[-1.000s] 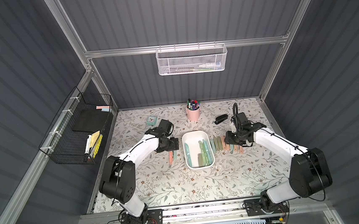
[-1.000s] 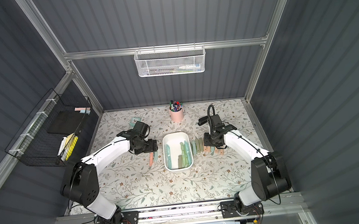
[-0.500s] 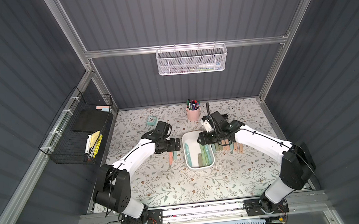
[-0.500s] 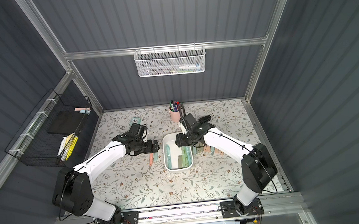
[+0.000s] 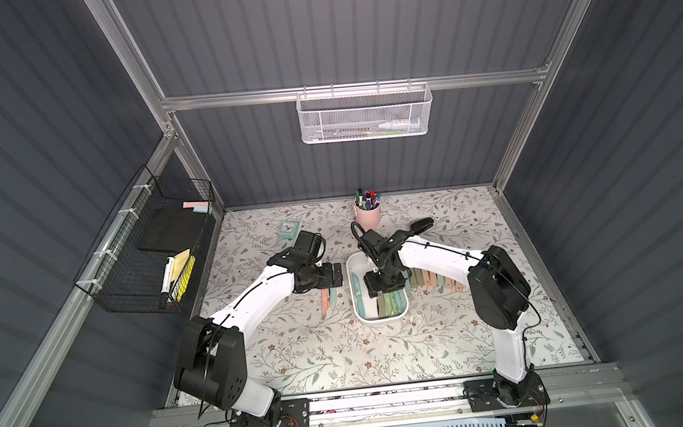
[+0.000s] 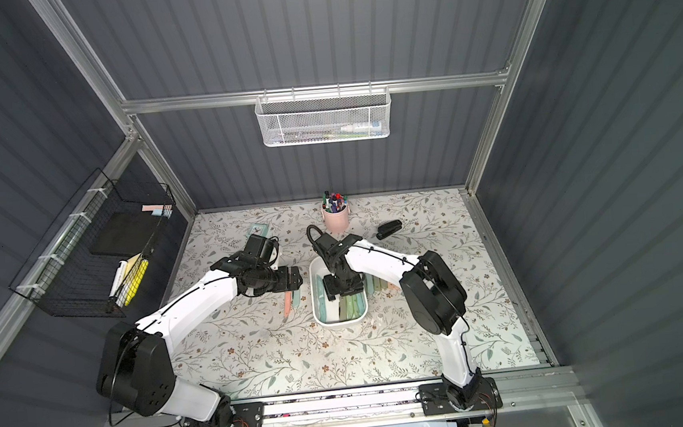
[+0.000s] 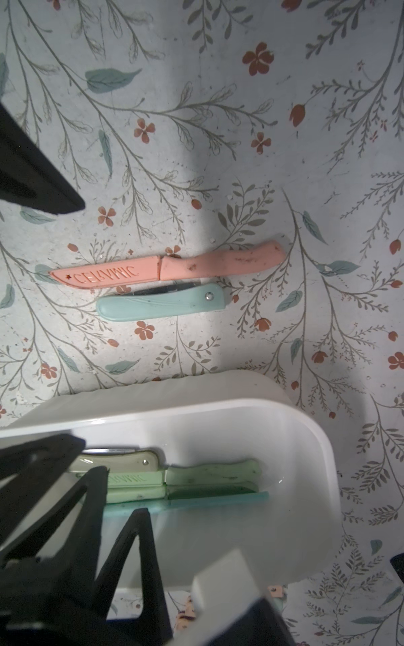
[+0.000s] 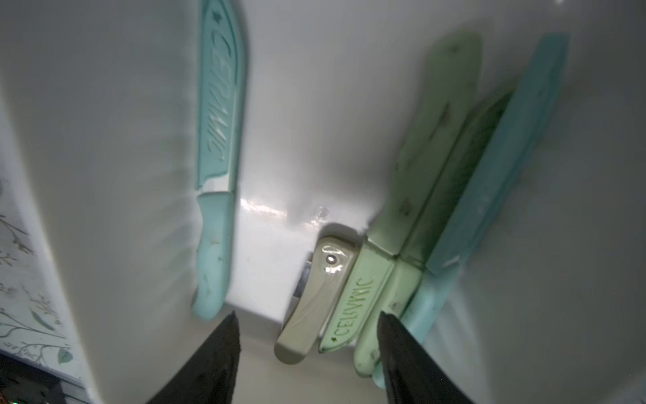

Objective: Take the fruit knife out of the storage box
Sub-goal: Adjust the fruit knife in the storage box.

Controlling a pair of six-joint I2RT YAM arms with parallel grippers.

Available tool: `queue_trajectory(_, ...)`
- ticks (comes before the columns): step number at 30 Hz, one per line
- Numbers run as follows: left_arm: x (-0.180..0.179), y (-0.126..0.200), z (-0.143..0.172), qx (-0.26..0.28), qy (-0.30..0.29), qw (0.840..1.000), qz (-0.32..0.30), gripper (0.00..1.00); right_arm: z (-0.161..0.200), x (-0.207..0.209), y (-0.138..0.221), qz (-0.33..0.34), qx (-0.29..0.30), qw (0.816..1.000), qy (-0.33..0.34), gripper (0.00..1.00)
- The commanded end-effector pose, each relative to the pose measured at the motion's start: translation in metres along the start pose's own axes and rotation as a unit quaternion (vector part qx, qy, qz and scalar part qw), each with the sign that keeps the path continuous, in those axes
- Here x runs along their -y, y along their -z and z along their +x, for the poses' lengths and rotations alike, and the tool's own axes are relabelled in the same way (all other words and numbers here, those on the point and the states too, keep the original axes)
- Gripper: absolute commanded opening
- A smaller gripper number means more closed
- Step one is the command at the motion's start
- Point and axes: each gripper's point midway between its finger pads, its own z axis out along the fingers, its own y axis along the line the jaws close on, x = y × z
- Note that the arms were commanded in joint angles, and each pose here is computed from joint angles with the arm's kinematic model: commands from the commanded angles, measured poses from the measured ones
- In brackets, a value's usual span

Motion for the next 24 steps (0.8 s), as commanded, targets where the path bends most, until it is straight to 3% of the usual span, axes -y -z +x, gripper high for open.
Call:
queue_trajectory(1,-0.004,0.001,0.005,-0.004,-0.002,1.000,-0.010,0.99,0.023,-0.002,0.000,0.019,-0.043,0.999,0.010,0.76)
queue_trajectory(12,-0.006,0.002,0.007,-0.003,0.001,1.000,-0.012,0.99,0.035,0.018,-0.022,0.102,-0.068,0.989,-0.078,0.82)
queue_trajectory(24,-0.005,0.003,0.006,0.001,0.003,1.000,-0.009,0.99,0.020,0.006,-0.039,0.077,-0.044,0.991,-0.100,0.90)
